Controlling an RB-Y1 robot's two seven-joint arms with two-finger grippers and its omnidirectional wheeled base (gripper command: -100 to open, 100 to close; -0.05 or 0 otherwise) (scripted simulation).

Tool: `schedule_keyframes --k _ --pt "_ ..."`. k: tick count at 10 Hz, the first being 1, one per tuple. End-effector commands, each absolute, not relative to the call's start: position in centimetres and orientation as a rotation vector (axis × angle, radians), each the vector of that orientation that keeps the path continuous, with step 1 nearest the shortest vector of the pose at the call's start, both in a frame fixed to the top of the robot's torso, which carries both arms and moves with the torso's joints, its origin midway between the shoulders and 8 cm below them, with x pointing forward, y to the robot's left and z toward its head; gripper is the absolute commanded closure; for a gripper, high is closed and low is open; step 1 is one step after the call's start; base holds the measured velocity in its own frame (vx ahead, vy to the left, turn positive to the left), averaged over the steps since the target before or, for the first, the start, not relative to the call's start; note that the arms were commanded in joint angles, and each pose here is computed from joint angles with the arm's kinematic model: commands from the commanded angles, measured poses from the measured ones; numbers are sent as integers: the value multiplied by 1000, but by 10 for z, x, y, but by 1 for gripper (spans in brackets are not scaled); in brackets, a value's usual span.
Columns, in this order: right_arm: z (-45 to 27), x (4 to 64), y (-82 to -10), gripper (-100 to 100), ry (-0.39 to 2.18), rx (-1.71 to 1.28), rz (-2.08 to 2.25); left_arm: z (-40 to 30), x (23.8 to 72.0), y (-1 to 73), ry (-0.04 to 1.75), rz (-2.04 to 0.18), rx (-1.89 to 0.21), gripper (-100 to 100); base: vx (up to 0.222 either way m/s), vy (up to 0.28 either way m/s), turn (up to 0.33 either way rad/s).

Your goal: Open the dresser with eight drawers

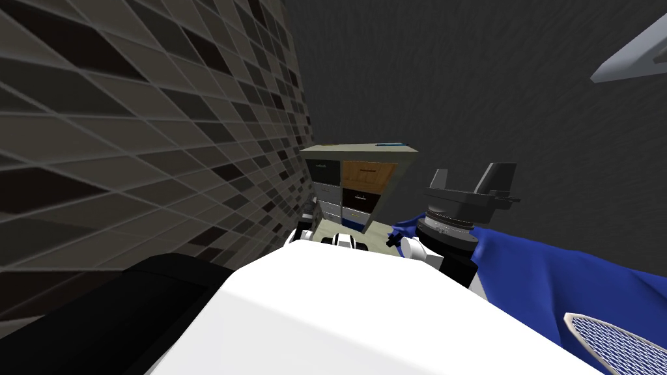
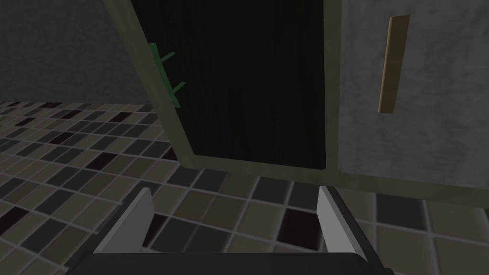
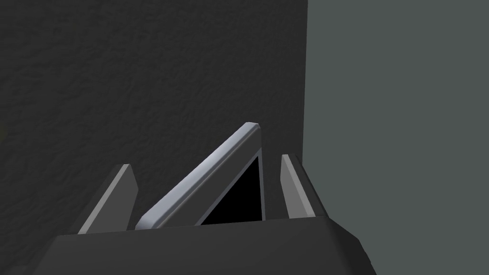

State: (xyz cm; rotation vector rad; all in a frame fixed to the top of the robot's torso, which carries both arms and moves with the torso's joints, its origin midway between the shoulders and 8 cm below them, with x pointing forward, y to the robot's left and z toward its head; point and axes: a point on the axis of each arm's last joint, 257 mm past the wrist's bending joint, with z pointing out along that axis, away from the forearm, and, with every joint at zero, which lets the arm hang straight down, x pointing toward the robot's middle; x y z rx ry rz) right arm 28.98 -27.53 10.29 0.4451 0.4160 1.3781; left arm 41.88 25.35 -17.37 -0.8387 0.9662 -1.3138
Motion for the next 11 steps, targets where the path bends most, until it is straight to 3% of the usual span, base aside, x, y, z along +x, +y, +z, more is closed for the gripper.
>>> schedule_keyframes --k 1,11 --pt "103 290 -275 0 416 445 1378 -196 422 251 995 -1311 -871 -100 83 2 -58" --pt "103 290 -275 0 416 445 1378 -276 426 220 1048 -1336 -1047 -100 80 2 -52"
